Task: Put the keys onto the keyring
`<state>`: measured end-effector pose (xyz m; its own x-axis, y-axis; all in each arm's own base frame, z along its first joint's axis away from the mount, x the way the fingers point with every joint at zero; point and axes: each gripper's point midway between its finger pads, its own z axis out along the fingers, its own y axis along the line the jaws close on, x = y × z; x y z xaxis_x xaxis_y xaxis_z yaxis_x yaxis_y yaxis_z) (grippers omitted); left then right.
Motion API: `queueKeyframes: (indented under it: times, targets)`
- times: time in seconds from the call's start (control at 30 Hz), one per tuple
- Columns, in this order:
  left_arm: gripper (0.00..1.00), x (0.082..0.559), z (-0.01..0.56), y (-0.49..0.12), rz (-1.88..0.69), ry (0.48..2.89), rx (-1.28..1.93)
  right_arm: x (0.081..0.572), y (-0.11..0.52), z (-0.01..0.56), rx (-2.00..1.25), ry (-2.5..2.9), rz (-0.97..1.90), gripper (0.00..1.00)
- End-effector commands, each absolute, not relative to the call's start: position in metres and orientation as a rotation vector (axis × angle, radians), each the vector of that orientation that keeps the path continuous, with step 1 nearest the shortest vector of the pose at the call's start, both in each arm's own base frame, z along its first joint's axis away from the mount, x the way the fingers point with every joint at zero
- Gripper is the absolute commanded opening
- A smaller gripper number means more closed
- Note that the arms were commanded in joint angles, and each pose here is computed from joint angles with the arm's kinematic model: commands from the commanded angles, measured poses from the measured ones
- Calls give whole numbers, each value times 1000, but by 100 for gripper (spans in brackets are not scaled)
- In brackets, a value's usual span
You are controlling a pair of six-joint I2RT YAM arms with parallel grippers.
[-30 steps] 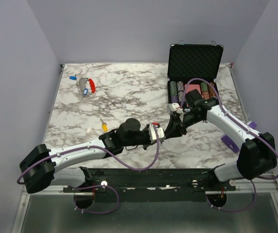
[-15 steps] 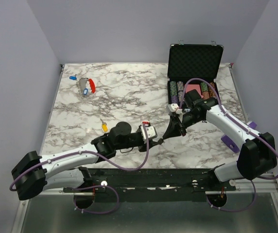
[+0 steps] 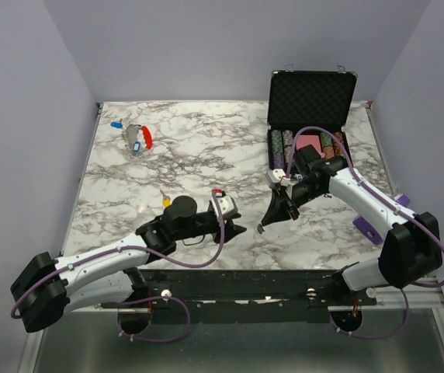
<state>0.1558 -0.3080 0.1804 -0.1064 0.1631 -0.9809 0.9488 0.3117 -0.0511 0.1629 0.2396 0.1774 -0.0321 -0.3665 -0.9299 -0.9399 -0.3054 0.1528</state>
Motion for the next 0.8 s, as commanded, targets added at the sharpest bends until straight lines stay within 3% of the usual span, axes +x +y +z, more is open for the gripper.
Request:
queueKeyframes:
  times: [0.0,0.77]
  targets:
    - [50,152,199,-335,-1071,1521,1086,165,240,173,-1733,1412,1296,1]
    - [39,158,197,-362,-1132,1536,1101,173,243,170,-1717,1479,1272,1]
